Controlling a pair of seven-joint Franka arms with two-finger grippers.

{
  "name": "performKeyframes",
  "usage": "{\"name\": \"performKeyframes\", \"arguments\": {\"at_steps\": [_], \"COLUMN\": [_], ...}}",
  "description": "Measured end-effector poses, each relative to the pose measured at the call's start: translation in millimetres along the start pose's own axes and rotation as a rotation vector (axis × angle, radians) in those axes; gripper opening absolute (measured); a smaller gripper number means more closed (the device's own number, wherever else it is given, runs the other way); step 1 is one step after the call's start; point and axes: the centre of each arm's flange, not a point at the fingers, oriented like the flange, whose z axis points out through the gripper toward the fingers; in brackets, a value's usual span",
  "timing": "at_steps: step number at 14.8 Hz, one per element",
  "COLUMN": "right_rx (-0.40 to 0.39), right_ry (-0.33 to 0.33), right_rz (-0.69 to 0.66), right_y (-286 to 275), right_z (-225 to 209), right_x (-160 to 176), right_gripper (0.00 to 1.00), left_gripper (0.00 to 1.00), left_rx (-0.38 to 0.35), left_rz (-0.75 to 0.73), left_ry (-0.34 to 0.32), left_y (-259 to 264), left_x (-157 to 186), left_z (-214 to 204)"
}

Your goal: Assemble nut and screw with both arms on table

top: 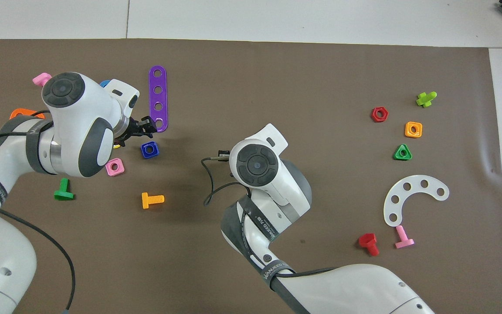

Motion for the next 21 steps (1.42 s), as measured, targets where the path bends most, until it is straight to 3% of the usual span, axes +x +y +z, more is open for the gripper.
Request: {"name": "performKeyframes", "arguments": {"at_steps": [4, 7, 11, 15, 21], "right_rx": [0.003, -0.03, -0.078, -0.102, -0.079], "right_ry": [0.034, 0.04, 0.014, -0.094, -0.182], "right_rz": [0.063, 0.104, 0.091, 0.128, 0.078], "right_y": [31.1, 105.7, 216.3, 297.7, 390.8], "right_z": [-46.4, -115.6, -174.5, -219.7, -283.9], "right_x": [34.7, 77.8, 112.2, 108.1, 86.6], "right_gripper": [0.99, 1.0, 1.0, 1.0, 1.0], "left_gripper": [0.81, 0.78, 0.74, 0.7, 0.63], "left_rx": [0.003, 0.009, 0.016, 0.018, 0.02], "left_rz": [0.012, 0.014, 0.029, 0.03, 0.03], "left_ry": [-0.003, -0.015, -0.026, -0.029, -0.033], "left_y": [6.7, 6.1, 12.7, 12.7, 12.2], "left_x": [-15.5, -20.0, -28.1, -29.5, -30.8], "left_z": [22.5, 29.2, 34.7, 36.5, 38.3]}}
